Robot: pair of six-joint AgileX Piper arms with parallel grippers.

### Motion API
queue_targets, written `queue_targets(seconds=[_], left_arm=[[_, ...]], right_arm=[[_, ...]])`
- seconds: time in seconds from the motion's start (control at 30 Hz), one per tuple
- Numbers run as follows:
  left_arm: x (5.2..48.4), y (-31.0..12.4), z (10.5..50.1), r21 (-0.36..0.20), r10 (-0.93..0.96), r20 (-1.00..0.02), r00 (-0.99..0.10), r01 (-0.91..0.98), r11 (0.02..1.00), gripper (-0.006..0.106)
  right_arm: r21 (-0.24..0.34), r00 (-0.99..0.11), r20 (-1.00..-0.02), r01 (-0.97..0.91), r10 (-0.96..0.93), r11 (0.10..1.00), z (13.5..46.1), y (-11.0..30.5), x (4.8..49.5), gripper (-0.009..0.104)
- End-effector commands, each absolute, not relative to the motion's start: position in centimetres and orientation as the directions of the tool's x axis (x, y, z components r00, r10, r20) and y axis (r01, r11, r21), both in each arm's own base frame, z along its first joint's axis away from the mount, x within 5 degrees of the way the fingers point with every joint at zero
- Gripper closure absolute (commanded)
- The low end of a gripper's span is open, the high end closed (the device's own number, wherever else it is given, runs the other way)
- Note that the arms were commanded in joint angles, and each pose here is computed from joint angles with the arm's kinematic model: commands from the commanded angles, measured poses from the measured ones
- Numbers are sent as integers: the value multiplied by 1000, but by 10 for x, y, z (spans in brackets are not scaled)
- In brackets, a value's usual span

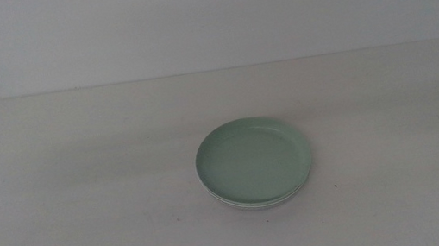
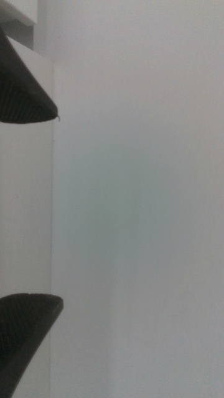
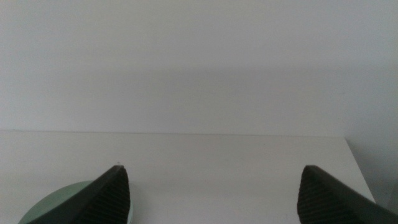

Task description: Stack the three bowls on top of each other.

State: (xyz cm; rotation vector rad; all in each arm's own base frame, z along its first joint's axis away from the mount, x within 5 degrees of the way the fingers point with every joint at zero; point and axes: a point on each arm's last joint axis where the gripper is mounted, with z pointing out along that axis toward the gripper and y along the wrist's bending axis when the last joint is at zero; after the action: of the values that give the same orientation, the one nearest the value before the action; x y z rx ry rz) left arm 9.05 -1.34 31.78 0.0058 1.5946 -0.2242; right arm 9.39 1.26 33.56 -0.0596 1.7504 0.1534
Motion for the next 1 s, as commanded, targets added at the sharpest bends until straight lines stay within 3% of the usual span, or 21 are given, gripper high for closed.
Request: queue_targets(seconds=[0.0,0.13,0.43,0.53,0.63,0.73,0.87,0.9,0.97], left_arm=[[90,-13,320,-138,-136,-990,-23,143,980,7],[78,-12,321,-136,-137,-991,-3,153,979,7],[43,-13,292,-122,-97,-986,-135,186,975,7],[45,-9,269,-87,-80,-995,-54,149,985,7],[49,-7,243,-90,-91,-996,1,106,990,7],[52,-5,220,-104,-100,-994,-48,71,992,7],[56,-4,197,-105,-100,-990,-101,46,993,7],[56,-4,199,-105,-102,-992,-78,45,993,7],[56,-4,193,-96,-88,-987,-135,47,994,7]], right_arm=[[58,-179,-983,-120,36,991,335,12,93,2],[58,-179,-983,-120,36,991,335,12,93,2],[74,-174,-983,-122,52,990,320,12,84,2],[61,-182,-982,-100,42,993,289,10,73,2],[31,-146,-989,-56,23,998,252,6,63,2],[-51,-136,-989,-27,-54,998,222,2,57,2],[-52,-161,-985,-27,-55,998,193,2,55,2],[-52,-159,-986,-25,-55,998,191,2,55,2],[-53,-126,-991,-19,-55,998,194,2,56,2]])
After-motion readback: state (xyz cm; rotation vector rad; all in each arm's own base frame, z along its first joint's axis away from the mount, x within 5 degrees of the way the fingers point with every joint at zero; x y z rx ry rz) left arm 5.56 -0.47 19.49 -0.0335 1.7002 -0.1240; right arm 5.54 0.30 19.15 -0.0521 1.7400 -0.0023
